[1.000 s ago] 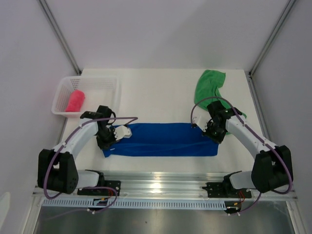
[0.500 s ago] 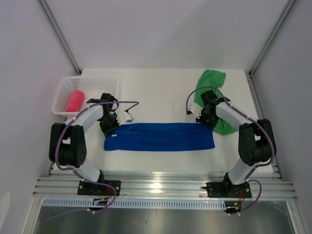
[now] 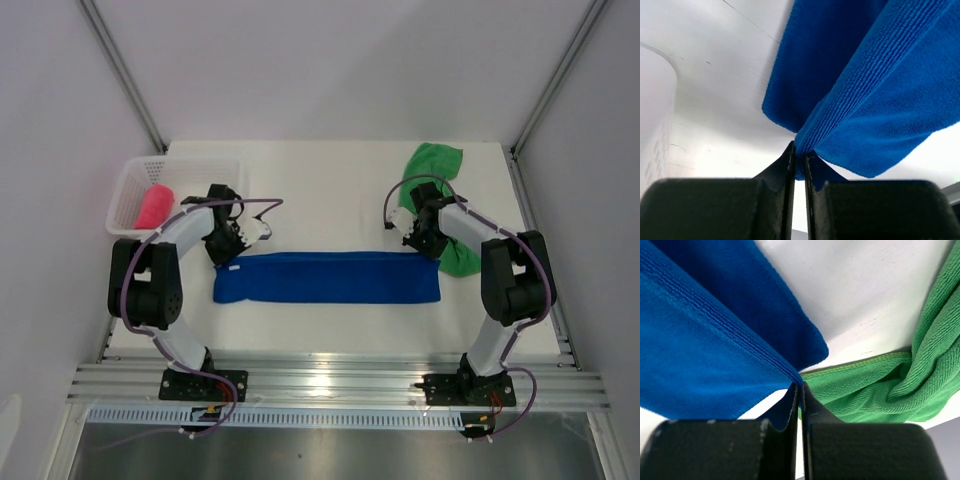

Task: Roll the towels
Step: Fold the towel

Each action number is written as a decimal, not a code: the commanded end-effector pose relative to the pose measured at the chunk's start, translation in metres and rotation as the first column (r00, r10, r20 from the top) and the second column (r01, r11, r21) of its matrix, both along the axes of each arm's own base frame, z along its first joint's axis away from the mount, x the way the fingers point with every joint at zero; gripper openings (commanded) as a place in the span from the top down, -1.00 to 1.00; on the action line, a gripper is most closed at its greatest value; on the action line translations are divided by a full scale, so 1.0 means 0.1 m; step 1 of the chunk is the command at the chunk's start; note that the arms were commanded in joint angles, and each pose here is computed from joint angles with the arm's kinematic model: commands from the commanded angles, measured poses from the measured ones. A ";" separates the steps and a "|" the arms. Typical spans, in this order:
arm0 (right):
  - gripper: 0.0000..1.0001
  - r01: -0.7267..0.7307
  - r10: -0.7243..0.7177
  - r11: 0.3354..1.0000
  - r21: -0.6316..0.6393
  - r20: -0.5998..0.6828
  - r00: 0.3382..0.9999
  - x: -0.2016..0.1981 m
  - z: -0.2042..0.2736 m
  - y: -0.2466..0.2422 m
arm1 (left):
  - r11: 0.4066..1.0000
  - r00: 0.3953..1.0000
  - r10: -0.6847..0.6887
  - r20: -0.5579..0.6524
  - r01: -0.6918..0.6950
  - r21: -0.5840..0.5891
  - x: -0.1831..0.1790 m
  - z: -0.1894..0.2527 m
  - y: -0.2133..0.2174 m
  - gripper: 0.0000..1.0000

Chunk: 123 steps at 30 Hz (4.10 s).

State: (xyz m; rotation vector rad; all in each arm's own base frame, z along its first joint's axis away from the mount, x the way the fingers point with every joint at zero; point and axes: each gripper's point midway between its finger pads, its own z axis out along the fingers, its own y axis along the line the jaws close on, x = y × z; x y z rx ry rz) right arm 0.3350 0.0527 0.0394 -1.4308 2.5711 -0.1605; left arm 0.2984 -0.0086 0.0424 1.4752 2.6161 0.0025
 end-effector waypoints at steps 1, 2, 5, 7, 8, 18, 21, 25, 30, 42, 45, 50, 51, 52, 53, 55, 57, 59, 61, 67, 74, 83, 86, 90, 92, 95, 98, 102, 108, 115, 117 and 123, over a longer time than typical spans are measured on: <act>1.00 0.046 -0.045 0.999 -0.022 0.069 0.997 0.21 0.07 -0.06 | 0.999 0.997 0.043 0.066 -0.045 0.023 0.23 0.07 0.06 0.76; 1.00 0.050 -0.048 0.999 -0.023 0.069 0.996 0.22 0.06 -0.06 | 0.998 0.997 0.048 0.068 -0.050 0.024 0.24 0.06 0.07 0.76; 1.00 0.058 -0.056 0.998 -0.024 0.070 0.996 0.24 0.03 -0.06 | 0.998 0.995 0.053 0.081 -0.054 0.011 0.29 0.08 0.05 0.72; 1.00 0.078 -0.076 0.997 -0.024 0.081 0.994 0.27 0.02 -0.06 | 0.998 0.995 0.061 0.084 -0.062 0.011 0.31 0.07 0.04 0.70; 1.00 0.084 -0.082 0.996 -0.029 0.084 0.993 0.27 0.01 -0.07 | 0.998 0.994 0.062 0.084 -0.064 0.012 0.32 0.06 0.05 0.70; 0.60 0.177 -0.172 0.984 -0.025 0.143 0.975 0.41 -0.02 -0.09 | 0.992 0.984 0.121 0.127 -0.123 0.006 0.47 0.02 0.04 0.49; 0.48 0.202 -0.197 0.979 -0.015 0.171 0.965 0.45 0.00 -0.09 | 0.988 0.976 0.147 0.164 -0.153 0.027 0.52 0.04 0.09 0.42; 0.42 0.226 -0.222 0.974 0.007 0.211 0.952 0.51 0.08 -0.08 | 0.983 0.967 0.173 0.189 -0.181 0.024 0.55 0.08 0.10 0.33; 0.40 0.311 -0.310 0.950 0.041 0.275 0.910 0.61 0.23 -0.12 | 0.974 0.953 0.216 0.211 -0.227 0.026 0.52 0.18 0.13 0.27; 0.31 0.467 -0.584 0.789 0.399 0.249 0.773 0.43 0.73 0.04 | 0.967 0.956 0.252 0.151 -0.243 -0.078 0.15 0.40 -0.04 0.08; 0.29 0.524 -0.651 0.731 0.437 0.215 0.728 0.40 0.80 0.01 | 0.961 0.945 0.275 0.179 -0.267 -0.068 0.23 0.44 -0.01 0.06; 0.28 0.530 -0.659 0.717 0.452 0.193 0.727 0.30 0.78 0.00 | 0.951 0.914 0.304 0.267 -0.309 -0.023 0.42 0.51 0.12 -0.01; 0.28 0.528 -0.659 0.715 0.459 0.189 0.728 0.29 0.78 0.02 | 0.948 0.909 0.309 0.280 -0.317 -0.017 0.46 0.54 0.13 -0.02; 0.28 0.533 -0.668 0.703 0.470 0.182 0.721 0.26 0.79 0.03 | 0.946 0.904 0.313 0.291 -0.325 -0.008 0.49 0.55 0.16 -0.02; 0.28 0.533 -0.674 0.697 0.480 0.184 0.715 0.25 0.81 0.03 | 0.945 0.900 0.313 0.303 -0.328 -0.003 0.51 0.58 0.16 -0.02; 0.28 0.548 -0.701 0.667 0.505 0.175 0.692 0.23 0.86 0.04 | 0.948 0.901 0.307 0.307 -0.317 -0.019 0.49 0.64 0.12 -0.01; 0.29 0.609 -0.752 0.617 0.498 0.145 0.643 0.15 0.86 -0.02 | 0.960 0.914 0.277 0.297 -0.277 -0.041 0.40 0.69 0.01 0.00; 0.33 0.741 -0.852 0.486 0.464 0.064 0.519 -0.01 0.80 -0.15 | 0.976 0.939 0.217 0.266 -0.211 -0.050 0.18 0.72 -0.10 0.00; 0.35 0.840 -0.917 0.363 0.405 -0.008 0.400 -0.19 0.68 -0.27 | 0.990 0.985 0.128 0.116 -0.121 -0.066 -0.30 0.50 -0.22 0.00; 0.35 0.971 -0.934 0.139 0.196 -0.300 0.195 -0.88 0.07 -0.13 | 0.989 0.989 -0.110 0.096 0.100 0.105 -0.80 0.03 0.07 -0.06; 0.33 0.971 -0.931 0.001 0.237 -0.354 0.088 -0.91 -0.13 -0.10 | 0.991 0.975 -0.122 0.184 0.108 0.083 -0.55 -0.05 0.00 -0.08; 0.34 0.973 -0.923 -0.047 0.228 -0.382 0.045 -1.03 -0.34 -0.11 | 0.982 0.986 -0.154 0.066 0.146 0.119 -0.71 -0.41 0.07 -0.04; 0.37 0.969 -0.918 -0.063 0.239 -0.394 0.037 -1.02 -0.34 -0.11 | 0.982 0.987 -0.145 0.072 0.135 0.133 -0.69 -0.47 0.09 0.27; 0.70 0.960 -0.927 -0.076 0.269 -0.374 0.031 -0.99 -0.29 -0.16 | 0.982 0.988 -0.129 0.090 0.115 0.147 -0.68 -0.46 0.12 0.89; 0.86 0.956 -0.928 -0.080 0.282 -0.371 0.032 -0.98 -0.28 -0.17 | 0.983 0.986 -0.124 0.108 0.107 0.148 -0.68 -0.44 0.14 0.99; 1.00 0.957 -0.928 -0.082 0.279 -0.373 0.029 -1.02 -0.29 -0.19 | 0.985 0.985 -0.116 0.130 0.098 0.140 -0.68 -0.38 0.14 0.99; 1.00 0.957 -0.929 -0.076 0.279 -0.368 0.034 -1.08 -0.27 -0.20 | 0.989 0.981 -0.109 0.162 0.090 0.120 -0.67 -0.29 0.13 0.99; 1.00 0.947 -0.926 -0.088 0.308 -0.375 0.036 -1.12 -0.18 -0.18 | 0.990 0.982 -0.104 0.157 0.087 0.109 -0.75 -0.22 0.14 0.99; 1.00 0.927 -0.928 -0.135 0.350 -0.374 0.006 -1.20 0.05 -0.17 | 0.990 0.988 -0.104 0.114 0.092 0.108 -0.89 -0.21 0.16 0.99; 1.00 0.915 -0.936 -0.202 0.348 -0.344 -0.075 -1.41 0.22 -0.17 | 0.987 0.990 -0.139 0.030 0.136 0.088 -1.22 -0.18 0.17 0.99; 1.00 0.918 -0.943 -0.202 0.340 -0.320 -0.089 -1.52 0.24 -0.17 | 0.986 0.990 -0.143 0.012 0.141 0.083 -1.28 -0.18 0.17 0.99; 0.96 0.932 -0.945 -0.177 0.318 -0.319 -0.070 -1.64 0.28 -0.04 | 0.986 0.989 -0.138 -0.056 0.142 0.087 -1.47 -0.25 0.20 0.99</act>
